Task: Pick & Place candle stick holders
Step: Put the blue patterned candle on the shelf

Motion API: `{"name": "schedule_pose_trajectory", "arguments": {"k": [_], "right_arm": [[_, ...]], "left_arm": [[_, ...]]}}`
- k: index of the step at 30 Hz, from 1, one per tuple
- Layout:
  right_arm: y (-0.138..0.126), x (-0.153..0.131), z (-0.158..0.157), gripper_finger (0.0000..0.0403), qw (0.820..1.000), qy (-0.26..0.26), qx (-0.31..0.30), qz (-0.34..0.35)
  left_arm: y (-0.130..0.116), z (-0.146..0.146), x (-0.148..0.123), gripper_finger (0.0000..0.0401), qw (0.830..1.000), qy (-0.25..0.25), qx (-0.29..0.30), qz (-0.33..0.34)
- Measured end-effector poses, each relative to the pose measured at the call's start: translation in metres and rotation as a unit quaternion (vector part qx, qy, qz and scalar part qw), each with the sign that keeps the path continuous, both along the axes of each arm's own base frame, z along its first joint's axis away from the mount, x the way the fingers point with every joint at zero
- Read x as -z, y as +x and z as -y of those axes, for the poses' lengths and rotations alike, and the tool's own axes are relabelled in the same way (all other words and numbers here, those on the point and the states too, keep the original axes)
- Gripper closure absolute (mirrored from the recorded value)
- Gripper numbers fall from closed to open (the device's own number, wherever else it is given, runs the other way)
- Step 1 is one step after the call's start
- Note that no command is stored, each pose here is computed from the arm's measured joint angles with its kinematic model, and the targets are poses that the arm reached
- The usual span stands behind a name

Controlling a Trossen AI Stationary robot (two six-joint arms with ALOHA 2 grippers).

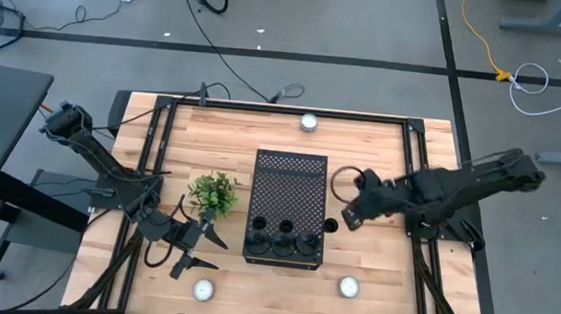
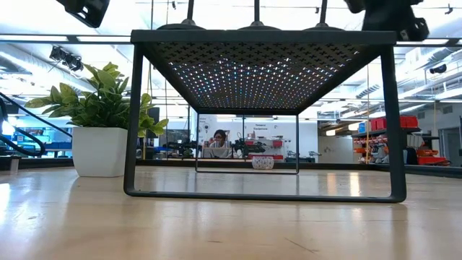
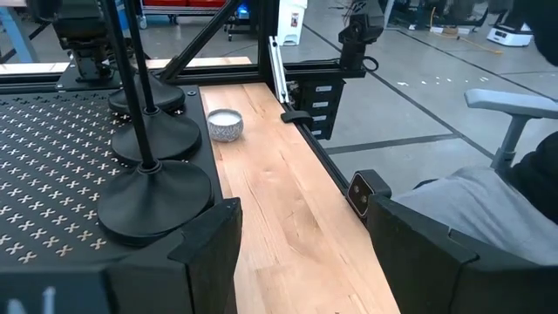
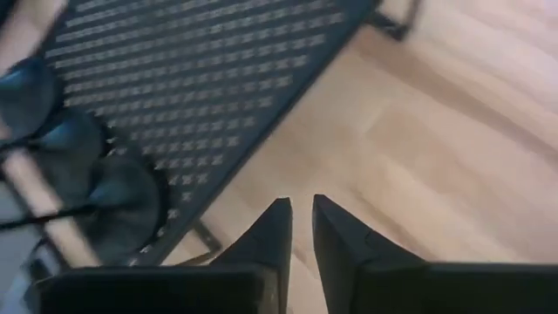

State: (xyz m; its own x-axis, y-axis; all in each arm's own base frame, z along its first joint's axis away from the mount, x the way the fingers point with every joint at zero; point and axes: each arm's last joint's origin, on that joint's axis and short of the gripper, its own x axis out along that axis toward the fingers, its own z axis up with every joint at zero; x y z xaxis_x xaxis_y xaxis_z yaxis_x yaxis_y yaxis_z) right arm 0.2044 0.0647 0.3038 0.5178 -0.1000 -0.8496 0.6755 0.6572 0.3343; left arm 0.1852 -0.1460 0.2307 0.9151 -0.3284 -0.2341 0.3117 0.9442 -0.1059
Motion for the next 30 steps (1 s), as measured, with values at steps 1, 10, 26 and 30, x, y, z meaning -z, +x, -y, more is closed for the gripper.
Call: {"name": "schedule_pose_trajectory", "arguments": {"k": [1, 10, 26, 30], "right_arm": [[-0.002, 0.006, -0.006, 0.0358, 1.0, 0.003, -0.012, 0.016], [-0.006, 0.047, -0.052, 0.0377, 0.985, 0.051, -0.128, 0.105], [-0.049, 0.076, -0.107, 0.0383, 0.969, 0.168, -0.132, 0.122], [-0.057, 0.092, -0.117, 0.0383, 0.965, 0.215, -0.114, 0.093]], "left_arm": [[0.0, 0.0, 0.0, 0.0153, 1.0, 0.0, 0.0, 0.0], [0.0, 0.0, 0.0, 0.0153, 1.0, -0.001, 0.0, 0.001], [0.0, 0.0, 0.0, 0.0153, 1.0, -0.009, -0.004, -0.002], [0.0, 0.0, 0.0, 0.0153, 1.0, -0.009, -0.004, -0.002]]}}
